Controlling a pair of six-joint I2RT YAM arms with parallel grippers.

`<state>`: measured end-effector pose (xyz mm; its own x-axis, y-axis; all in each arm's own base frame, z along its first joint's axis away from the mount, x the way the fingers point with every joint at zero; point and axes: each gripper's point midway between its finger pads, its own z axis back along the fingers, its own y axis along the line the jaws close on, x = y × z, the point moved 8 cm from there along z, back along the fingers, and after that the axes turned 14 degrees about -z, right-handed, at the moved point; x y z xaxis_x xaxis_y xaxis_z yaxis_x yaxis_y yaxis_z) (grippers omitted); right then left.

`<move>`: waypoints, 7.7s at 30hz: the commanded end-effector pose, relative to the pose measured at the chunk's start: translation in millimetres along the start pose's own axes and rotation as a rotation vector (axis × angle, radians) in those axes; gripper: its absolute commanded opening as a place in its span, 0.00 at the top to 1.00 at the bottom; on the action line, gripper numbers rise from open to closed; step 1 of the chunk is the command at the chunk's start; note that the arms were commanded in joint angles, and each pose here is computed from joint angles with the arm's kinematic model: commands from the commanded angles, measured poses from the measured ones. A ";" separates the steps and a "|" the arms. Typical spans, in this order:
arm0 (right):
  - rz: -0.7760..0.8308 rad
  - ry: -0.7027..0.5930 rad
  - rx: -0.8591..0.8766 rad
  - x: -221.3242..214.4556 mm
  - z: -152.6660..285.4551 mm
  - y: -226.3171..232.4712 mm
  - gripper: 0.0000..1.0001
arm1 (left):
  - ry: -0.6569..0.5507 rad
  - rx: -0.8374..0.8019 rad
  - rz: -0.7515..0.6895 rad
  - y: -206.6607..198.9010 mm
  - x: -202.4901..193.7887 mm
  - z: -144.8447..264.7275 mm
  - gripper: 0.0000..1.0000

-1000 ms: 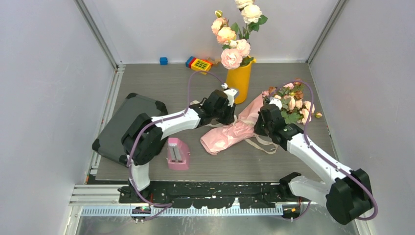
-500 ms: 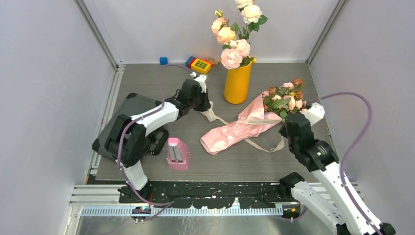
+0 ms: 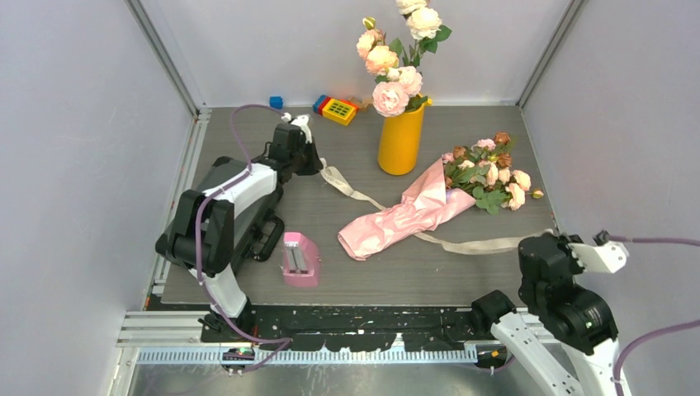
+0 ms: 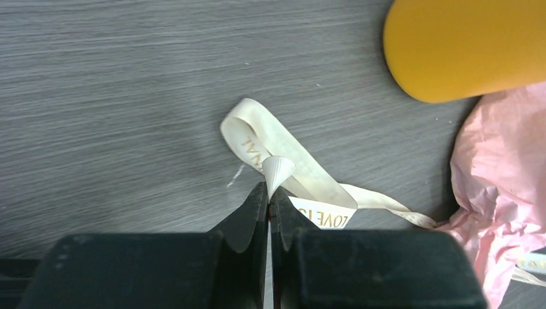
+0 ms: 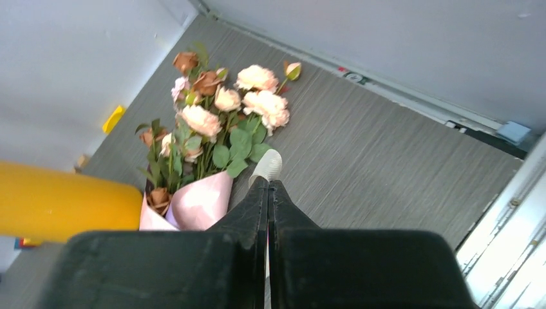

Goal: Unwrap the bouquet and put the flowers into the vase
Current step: Untie the ribbon from the wrapping paper, then unfold the wrapping paper at the center of the board.

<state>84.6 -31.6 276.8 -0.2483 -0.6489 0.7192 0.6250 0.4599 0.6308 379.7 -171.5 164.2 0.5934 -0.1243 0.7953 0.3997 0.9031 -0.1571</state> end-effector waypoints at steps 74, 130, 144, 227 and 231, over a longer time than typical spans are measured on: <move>0.187 0.812 0.194 -235.0 -85.5 24.4 0.99 | 0.155 -0.263 -0.392 -187.0 -69.0 -9.3 0.37; 0.097 0.846 0.272 -230.2 -93.3 33.9 0.72 | 0.161 -0.376 -0.409 -199.9 -72.7 -22.3 0.40; 0.101 0.945 0.289 -198.9 -74.2 73.1 1.00 | 0.115 -0.319 -0.447 -195.8 -58.1 -17.5 0.44; -0.303 1.103 0.385 -163.5 -32.4 162.9 1.00 | -0.266 -0.553 -0.586 -205.0 -34.8 161.2 0.11; -0.289 1.105 0.405 -169.9 -28.4 183.3 1.00 | -0.281 -0.442 -0.592 -201.2 -27.9 147.7 0.10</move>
<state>244.0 131.9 224.7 0.5553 -0.8316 -0.0144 0.4419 0.2803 0.8522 160.3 -281.5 242.9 0.0744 -0.3963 0.9151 0.9193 0.3828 0.0911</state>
